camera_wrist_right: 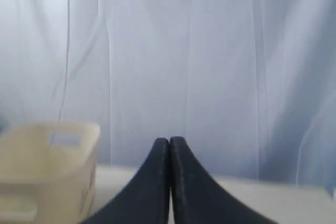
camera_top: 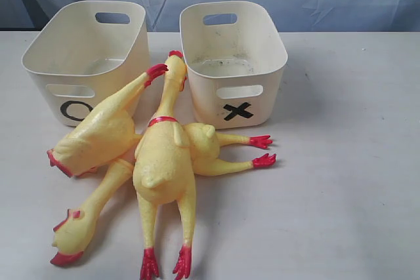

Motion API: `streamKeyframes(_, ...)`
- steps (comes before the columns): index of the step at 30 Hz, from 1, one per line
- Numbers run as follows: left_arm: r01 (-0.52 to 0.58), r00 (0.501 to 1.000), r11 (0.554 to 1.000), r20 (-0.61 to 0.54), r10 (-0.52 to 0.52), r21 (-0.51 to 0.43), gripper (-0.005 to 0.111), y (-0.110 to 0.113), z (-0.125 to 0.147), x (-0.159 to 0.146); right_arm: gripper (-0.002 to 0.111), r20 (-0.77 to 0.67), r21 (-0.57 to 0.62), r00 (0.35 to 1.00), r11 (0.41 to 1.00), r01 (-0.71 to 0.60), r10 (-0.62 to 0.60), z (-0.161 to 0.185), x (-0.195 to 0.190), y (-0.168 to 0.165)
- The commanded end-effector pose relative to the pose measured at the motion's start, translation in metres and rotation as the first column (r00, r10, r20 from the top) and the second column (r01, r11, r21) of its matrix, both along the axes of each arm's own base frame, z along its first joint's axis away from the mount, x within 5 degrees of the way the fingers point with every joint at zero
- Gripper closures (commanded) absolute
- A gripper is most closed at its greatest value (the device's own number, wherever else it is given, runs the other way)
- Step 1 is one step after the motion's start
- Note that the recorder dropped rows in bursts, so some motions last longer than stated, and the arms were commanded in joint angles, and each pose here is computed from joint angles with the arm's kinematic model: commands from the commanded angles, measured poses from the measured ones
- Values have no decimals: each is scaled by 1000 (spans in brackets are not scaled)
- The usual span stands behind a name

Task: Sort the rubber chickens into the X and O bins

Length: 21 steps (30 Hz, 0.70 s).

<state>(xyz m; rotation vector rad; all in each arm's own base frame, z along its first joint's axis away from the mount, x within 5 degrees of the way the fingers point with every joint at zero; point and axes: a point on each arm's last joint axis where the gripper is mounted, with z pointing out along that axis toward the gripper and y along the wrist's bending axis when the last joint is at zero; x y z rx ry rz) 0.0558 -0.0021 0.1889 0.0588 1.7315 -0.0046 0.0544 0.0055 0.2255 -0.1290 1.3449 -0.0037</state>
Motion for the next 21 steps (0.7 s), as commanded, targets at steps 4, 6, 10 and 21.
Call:
streamKeyframes(4,4,1000,1000,18,-4,-3,107,0,3,0,109,511,29,859,998,-49,27,42,-23,1)
streamKeyframes(6,4,1000,1000,18,-4,-3,107,0,3,0,109,580,31,814,998,-58,29,47,-29,1)
streamKeyframes(10,4,1000,1000,18,-4,-3,107,0,3,0,109,668,32,743,997,-70,31,54,-37,1)
streamKeyframes(21,4,1000,1000,18,-4,-3,107,0,3,0,109,874,284,422,958,-38,-242,143,-83,-26)
